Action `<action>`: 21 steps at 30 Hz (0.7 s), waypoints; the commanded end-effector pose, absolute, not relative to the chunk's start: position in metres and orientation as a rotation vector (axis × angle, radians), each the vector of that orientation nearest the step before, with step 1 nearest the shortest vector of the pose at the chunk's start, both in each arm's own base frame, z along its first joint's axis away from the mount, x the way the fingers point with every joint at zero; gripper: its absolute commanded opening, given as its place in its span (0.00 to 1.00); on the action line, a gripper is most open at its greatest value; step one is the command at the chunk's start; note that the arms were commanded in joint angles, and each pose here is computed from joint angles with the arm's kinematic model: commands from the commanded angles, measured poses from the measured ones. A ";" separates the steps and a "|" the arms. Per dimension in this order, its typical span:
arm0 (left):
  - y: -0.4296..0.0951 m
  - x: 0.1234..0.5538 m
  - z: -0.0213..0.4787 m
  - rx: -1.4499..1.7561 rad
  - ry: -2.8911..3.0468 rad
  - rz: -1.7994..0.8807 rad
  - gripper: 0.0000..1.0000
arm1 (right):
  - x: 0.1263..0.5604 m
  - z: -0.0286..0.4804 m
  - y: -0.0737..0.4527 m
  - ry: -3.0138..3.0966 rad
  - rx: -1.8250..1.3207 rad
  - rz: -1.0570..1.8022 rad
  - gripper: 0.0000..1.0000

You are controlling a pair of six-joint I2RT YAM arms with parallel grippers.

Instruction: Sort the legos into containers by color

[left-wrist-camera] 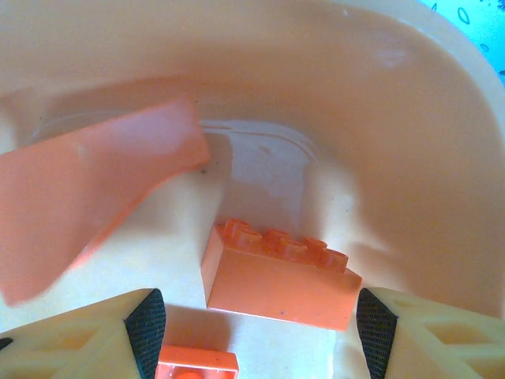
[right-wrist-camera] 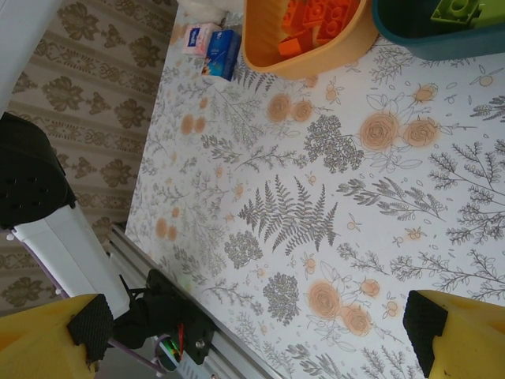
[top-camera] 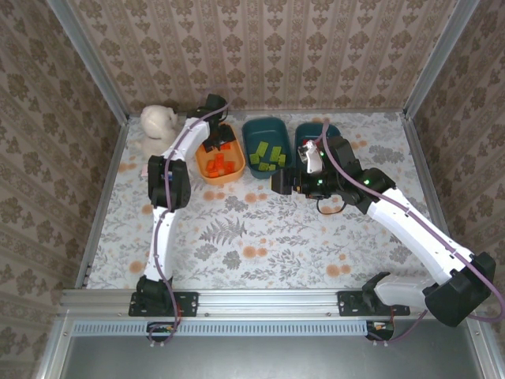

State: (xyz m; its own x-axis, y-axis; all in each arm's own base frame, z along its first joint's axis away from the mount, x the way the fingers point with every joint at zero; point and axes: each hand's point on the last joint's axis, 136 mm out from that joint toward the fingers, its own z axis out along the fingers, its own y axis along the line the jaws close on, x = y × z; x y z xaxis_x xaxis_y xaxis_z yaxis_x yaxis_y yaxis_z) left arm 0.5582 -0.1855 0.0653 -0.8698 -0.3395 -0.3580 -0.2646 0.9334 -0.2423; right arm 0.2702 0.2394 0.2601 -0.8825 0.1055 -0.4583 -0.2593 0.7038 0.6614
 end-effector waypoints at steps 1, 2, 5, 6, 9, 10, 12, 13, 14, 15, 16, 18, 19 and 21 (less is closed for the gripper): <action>-0.187 0.561 0.140 -0.394 2.562 -0.299 0.70 | 0.269 0.264 0.235 2.428 -0.116 1.016 0.98; -0.186 0.560 0.151 -0.390 2.545 -0.305 0.71 | 0.270 0.267 0.235 2.423 -0.119 1.009 0.98; -0.184 0.555 0.180 -0.378 2.497 -0.328 0.73 | 0.274 0.272 0.231 2.406 -0.124 0.966 0.98; -0.184 0.552 0.188 -0.376 2.486 -0.336 0.73 | 0.275 0.273 0.228 2.402 -0.120 0.944 0.97; -0.183 0.533 0.213 -0.360 2.457 -0.366 0.76 | 0.280 0.283 0.220 2.354 -0.110 0.883 0.97; -0.182 0.524 0.221 -0.355 2.447 -0.379 0.76 | 0.282 0.287 0.217 2.331 -0.104 0.864 0.97; -0.181 0.502 0.237 -0.331 2.427 -0.415 0.77 | 0.286 0.295 0.212 2.286 -0.096 0.839 0.97; -0.180 0.489 0.242 -0.321 2.423 -0.431 0.78 | 0.287 0.298 0.209 2.263 -0.089 0.825 0.98; -0.177 0.476 0.246 -0.314 2.421 -0.448 0.78 | 0.289 0.301 0.206 2.242 -0.080 0.816 0.98; -0.175 0.463 0.249 -0.305 2.419 -0.460 0.78 | 0.290 0.304 0.205 2.223 -0.079 0.809 0.99; -0.173 0.447 0.250 -0.287 2.424 -0.472 0.79 | 0.291 0.306 0.203 2.206 -0.072 0.801 0.99; -0.170 0.417 0.255 -0.250 2.423 -0.520 0.79 | 0.294 0.311 0.200 2.163 -0.076 0.790 1.00; -0.171 0.401 0.256 -0.213 2.423 -0.561 0.80 | 0.294 0.312 0.199 2.147 -0.085 0.782 1.00; -0.171 0.369 0.253 -0.156 2.434 -0.634 0.80 | 0.294 0.314 0.195 2.118 -0.092 0.763 1.00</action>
